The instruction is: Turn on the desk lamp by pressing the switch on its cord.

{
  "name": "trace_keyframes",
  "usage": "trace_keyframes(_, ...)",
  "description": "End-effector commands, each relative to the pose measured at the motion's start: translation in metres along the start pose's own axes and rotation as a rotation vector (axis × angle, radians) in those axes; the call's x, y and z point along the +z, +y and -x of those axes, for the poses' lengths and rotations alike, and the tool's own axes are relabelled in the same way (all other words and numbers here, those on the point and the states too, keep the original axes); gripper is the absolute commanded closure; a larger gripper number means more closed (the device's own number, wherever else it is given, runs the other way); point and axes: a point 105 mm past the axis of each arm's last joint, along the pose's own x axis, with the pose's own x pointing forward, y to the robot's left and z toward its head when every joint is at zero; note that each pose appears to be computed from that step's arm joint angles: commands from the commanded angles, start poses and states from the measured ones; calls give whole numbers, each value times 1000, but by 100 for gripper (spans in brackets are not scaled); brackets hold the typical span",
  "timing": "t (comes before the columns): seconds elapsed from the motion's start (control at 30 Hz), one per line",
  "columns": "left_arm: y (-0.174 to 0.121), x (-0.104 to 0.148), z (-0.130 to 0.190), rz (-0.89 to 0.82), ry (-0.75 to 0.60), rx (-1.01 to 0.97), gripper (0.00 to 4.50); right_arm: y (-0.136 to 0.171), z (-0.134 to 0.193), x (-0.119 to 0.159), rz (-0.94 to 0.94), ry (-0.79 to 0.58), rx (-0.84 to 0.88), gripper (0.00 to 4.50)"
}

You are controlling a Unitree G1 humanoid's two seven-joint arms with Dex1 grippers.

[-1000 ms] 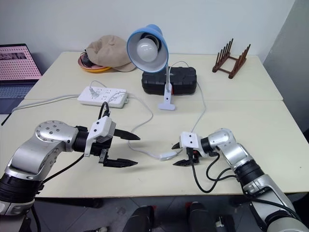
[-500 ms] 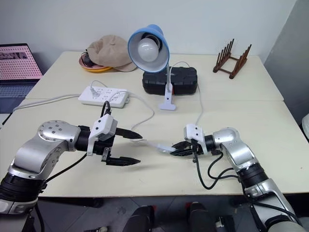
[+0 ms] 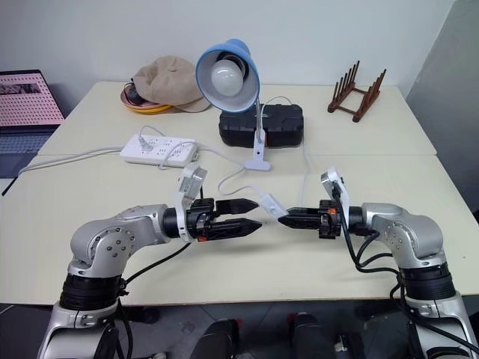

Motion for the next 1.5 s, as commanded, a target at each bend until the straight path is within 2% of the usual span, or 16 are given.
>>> trace_keyframes(0.03,-2,4,-4,-5,6,-33,0,14,-1,12,32,-17,46,413)
trace_keyframes(0.33,-4,4,-12,-11,19,-76,0,20,-4,11,34,-5,62,413)
trace_keyframes(0.5,-7,7,-10,-15,15,-95,74,21,-5,10,35,-1,63,413)
trace_keyframes(0.7,-6,8,-11,-21,19,-92,210,22,-6,10,36,3,67,413)
trace_keyframes(0.93,-7,8,-11,-23,21,-95,339,22,-7,8,37,10,69,413)
trace_keyframes(1.03,-7,9,-10,-24,18,-96,375,21,-6,7,38,12,64,413)
trace_keyframes(1.4,-9,7,-12,-32,23,-113,389,18,-6,8,62,13,51,413)
trace_keyframes(1.43,-9,7,-12,-26,18,-112,319,18,-6,9,63,13,51,413)
trace_keyframes(1.5,-7,8,-12,-26,16,-106,281,17,-6,9,67,12,47,413)
